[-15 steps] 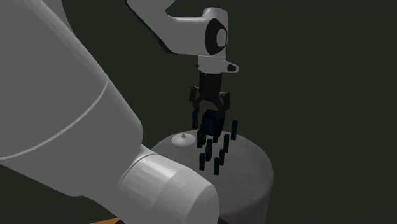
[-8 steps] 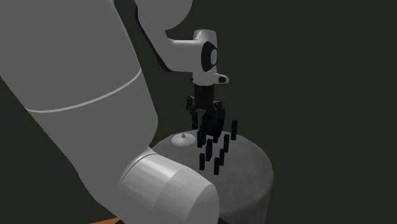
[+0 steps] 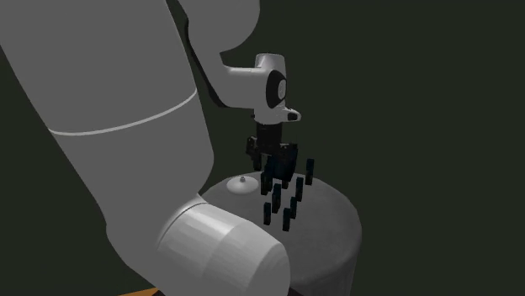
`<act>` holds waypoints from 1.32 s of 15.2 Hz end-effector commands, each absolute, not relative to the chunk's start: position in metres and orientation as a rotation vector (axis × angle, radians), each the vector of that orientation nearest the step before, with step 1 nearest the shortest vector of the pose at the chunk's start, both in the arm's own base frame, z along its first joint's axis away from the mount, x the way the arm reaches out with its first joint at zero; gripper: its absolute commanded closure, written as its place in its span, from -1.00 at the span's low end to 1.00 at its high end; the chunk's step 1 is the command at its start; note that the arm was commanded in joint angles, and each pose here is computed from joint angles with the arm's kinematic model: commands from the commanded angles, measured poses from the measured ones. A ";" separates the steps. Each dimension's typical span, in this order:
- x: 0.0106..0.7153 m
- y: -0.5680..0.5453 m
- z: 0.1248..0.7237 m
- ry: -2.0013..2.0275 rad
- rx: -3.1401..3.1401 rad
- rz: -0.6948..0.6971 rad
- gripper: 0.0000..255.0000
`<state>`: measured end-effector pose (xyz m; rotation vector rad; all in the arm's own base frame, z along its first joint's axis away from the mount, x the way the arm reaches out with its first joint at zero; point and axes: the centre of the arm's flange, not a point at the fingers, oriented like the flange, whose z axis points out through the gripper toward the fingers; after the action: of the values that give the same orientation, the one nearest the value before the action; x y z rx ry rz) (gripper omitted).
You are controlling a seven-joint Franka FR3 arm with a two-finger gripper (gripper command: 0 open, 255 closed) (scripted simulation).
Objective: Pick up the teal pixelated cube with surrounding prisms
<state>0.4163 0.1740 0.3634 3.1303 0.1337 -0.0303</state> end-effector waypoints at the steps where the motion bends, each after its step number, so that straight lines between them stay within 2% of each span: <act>1: 0.417 0.174 0.362 0.134 3.130 -0.030 1.00; 10: 0.417 0.174 0.362 0.134 3.130 -0.030 1.00; 20: 0.417 0.174 0.415 0.134 3.130 -0.030 1.00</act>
<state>0.4167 0.1740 0.4093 3.1302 0.1333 -0.0310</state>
